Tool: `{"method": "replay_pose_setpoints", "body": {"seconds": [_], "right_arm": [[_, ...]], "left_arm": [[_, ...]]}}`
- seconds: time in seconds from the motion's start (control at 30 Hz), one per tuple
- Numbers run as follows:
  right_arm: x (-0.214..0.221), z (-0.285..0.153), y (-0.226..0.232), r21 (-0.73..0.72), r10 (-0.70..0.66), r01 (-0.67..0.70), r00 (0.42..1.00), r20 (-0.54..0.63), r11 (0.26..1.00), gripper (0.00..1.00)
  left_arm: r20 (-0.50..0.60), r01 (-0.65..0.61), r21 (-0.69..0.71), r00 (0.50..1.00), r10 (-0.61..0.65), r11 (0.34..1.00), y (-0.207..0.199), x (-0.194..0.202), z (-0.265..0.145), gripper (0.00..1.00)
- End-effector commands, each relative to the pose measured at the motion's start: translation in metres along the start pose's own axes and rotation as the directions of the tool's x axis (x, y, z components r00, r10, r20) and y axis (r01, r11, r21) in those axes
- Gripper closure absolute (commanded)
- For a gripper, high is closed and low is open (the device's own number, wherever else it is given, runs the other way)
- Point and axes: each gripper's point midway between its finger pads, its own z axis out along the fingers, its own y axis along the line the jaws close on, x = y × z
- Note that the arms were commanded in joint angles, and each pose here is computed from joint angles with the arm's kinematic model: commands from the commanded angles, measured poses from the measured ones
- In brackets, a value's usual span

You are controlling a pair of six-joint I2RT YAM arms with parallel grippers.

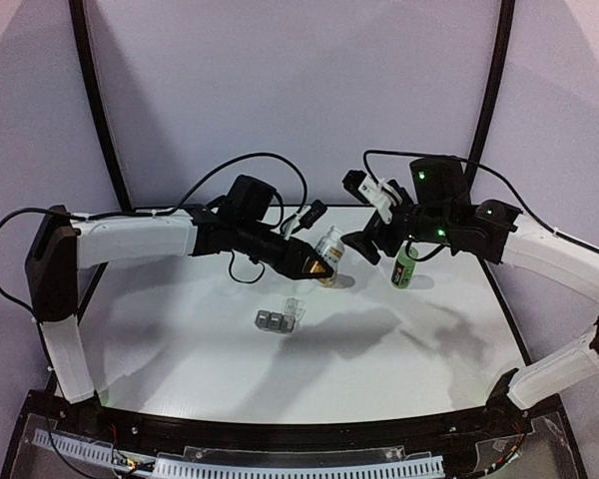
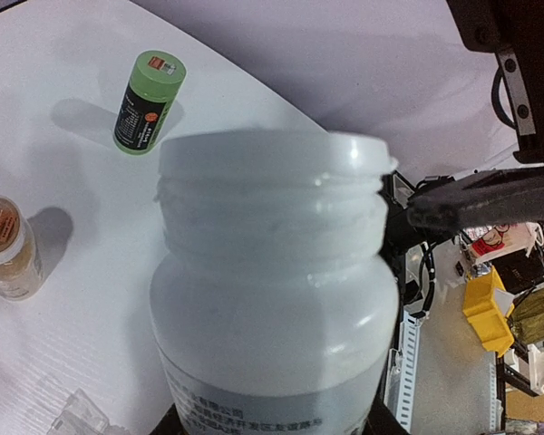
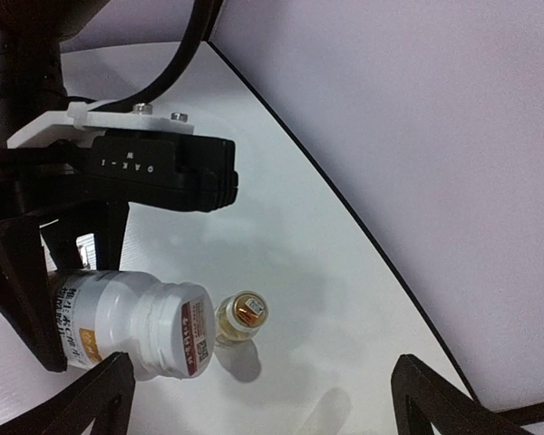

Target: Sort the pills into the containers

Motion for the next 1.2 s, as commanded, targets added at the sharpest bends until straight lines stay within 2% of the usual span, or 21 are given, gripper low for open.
{"method": "replay_pose_setpoints", "body": {"seconds": [0.0, 0.2, 0.7, 0.83, 1.17], "right_arm": [[-0.017, -0.003, -0.016, 0.085, -0.02, 0.018, 1.0, 0.019, 0.996, 0.01], [-0.013, 0.002, -0.021, 0.111, -0.001, 0.002, 1.0, -0.011, 0.994, 0.01], [-0.027, -0.007, -0.004, 0.002, 0.036, -0.036, 0.999, 0.036, 0.999, 0.01], [-0.024, -0.006, 0.0, -0.018, 0.042, -0.042, 0.999, 0.019, 0.999, 0.02], [-0.01, 0.004, -0.012, 0.064, 0.063, -0.06, 0.997, -0.053, 0.996, 0.01]], "left_arm": [[0.051, -0.046, 0.029, 0.998, 0.044, 0.999, -0.022, -0.017, -0.019, 0.99], [0.05, -0.066, 0.035, 0.997, 0.064, 0.997, -0.025, -0.017, -0.02, 0.99], [0.049, -0.044, 0.03, 0.998, 0.043, 0.999, -0.024, -0.016, -0.02, 0.99], [0.049, -0.037, 0.035, 0.998, 0.035, 0.999, -0.024, -0.016, -0.02, 0.99], [0.046, -0.045, 0.055, 0.998, 0.043, 0.997, -0.029, -0.014, -0.022, 0.99]]}}
